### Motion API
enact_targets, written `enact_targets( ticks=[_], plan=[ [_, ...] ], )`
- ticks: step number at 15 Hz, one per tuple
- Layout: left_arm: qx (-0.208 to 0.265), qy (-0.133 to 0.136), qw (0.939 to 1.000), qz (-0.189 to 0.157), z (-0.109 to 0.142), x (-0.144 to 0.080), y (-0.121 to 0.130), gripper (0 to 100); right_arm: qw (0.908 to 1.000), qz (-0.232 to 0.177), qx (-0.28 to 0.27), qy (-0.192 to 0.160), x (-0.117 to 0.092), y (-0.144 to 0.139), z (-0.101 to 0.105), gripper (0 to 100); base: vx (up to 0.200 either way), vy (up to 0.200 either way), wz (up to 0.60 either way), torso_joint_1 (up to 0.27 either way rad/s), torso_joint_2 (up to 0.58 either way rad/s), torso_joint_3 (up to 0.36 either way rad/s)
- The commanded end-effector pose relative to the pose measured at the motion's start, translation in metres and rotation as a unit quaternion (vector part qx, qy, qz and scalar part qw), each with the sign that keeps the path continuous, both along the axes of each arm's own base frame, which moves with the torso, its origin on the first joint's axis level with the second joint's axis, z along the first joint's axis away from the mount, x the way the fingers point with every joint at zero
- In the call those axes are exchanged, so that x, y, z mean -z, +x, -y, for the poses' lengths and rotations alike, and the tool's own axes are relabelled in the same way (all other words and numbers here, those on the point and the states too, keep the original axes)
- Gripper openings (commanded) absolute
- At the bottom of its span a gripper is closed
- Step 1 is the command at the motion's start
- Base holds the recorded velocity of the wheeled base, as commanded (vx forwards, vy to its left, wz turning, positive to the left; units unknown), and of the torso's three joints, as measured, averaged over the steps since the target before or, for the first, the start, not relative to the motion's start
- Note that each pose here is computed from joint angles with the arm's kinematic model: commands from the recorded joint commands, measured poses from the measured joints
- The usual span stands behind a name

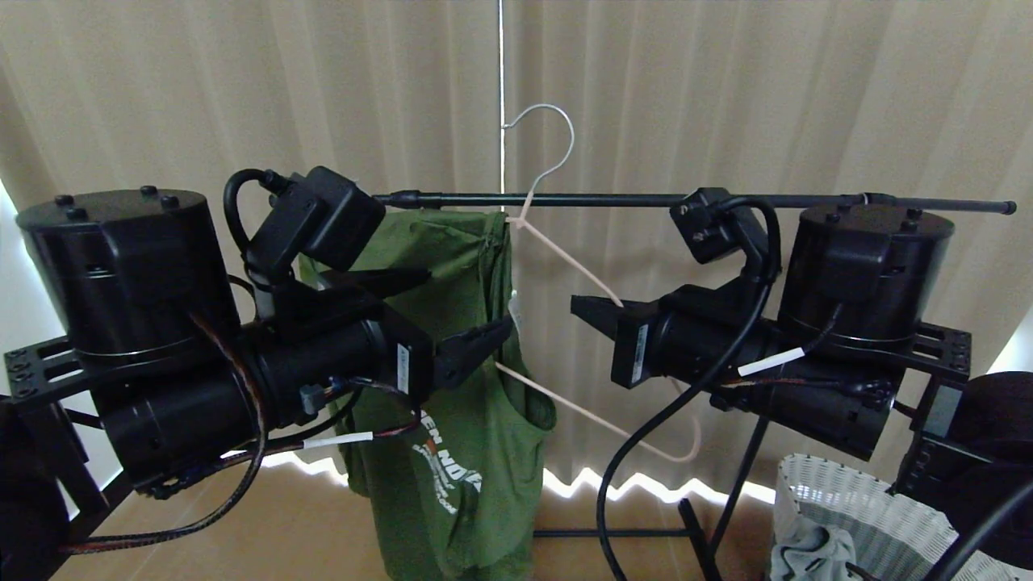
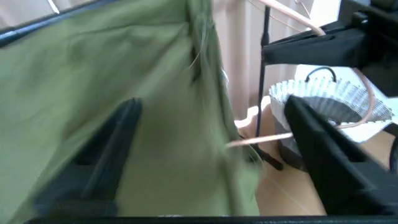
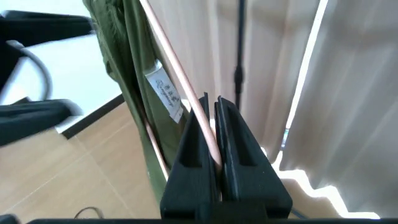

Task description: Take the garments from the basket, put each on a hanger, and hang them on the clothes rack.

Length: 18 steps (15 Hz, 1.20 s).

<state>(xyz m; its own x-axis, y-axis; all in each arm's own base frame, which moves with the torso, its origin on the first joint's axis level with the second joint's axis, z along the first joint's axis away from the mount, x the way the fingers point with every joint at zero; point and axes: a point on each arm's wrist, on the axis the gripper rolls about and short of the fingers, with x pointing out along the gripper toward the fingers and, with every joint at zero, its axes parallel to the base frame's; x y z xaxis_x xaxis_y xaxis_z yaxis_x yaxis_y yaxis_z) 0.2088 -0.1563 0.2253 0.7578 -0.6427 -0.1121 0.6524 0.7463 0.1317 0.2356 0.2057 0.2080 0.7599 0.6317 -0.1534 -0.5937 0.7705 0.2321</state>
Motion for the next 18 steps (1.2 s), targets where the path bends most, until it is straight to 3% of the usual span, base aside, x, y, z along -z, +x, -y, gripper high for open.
enact_targets(
  ticks=[1, 7, 8, 10, 11, 16, 18],
  plan=[
    [-0.004, -0.002, 1.0, 0.005, -0.007, 0.0, -0.006, 100, 0.9998, 0.007, 0.016, 0.006, -0.006, 0.002, 0.011, 0, 0.0, 0.0, 0.0, 0.0, 0.0, 0.0],
    [-0.014, -0.011, 0.9995, 0.024, -0.023, -0.008, -0.02, 100, 0.9975, 0.027, 0.057, -0.033, -0.003, 0.012, 0.039, 0, 0.0, 0.0, 0.0, 0.0, 0.0, 0.0],
    [-0.019, -0.004, 0.9994, 0.03, -0.026, -0.008, -0.019, 100, 0.9972, 0.03, 0.058, -0.037, -0.004, 0.011, 0.042, 0, 0.0, 0.0, 0.0, 0.0, 0.0, 0.0],
    [-0.051, 0.078, 0.9926, 0.078, -0.045, -0.001, -0.014, 100, 0.9933, 0.046, 0.075, -0.075, 0.0, 0.008, 0.061, 0, 0.0, 0.0, 0.0, 0.0, 0.0, 0.0],
    [-0.055, 0.097, 0.9897, 0.09, -0.048, -0.001, -0.013, 100, 0.9919, 0.05, 0.08, -0.085, 0.001, 0.007, 0.067, 0, 0.0, 0.0, 0.0, 0.0, 0.0, 0.0],
    [-0.053, 0.111, 0.9846, 0.124, -0.042, -0.002, 0.001, 100, 0.9921, 0.036, 0.076, -0.093, 0.01, 0.007, 0.068, 0, 0.0, 0.0, 0.0, 0.0, 0.0, 0.0],
    [-0.031, 0.113, 0.9832, 0.14, -0.036, 0.002, 0.011, 100, 0.9929, 0.034, 0.068, -0.092, 0.012, 0.009, 0.066, 0, 0.0, 0.0, 0.0, 0.0, 0.0, 0.0]
  ],
)
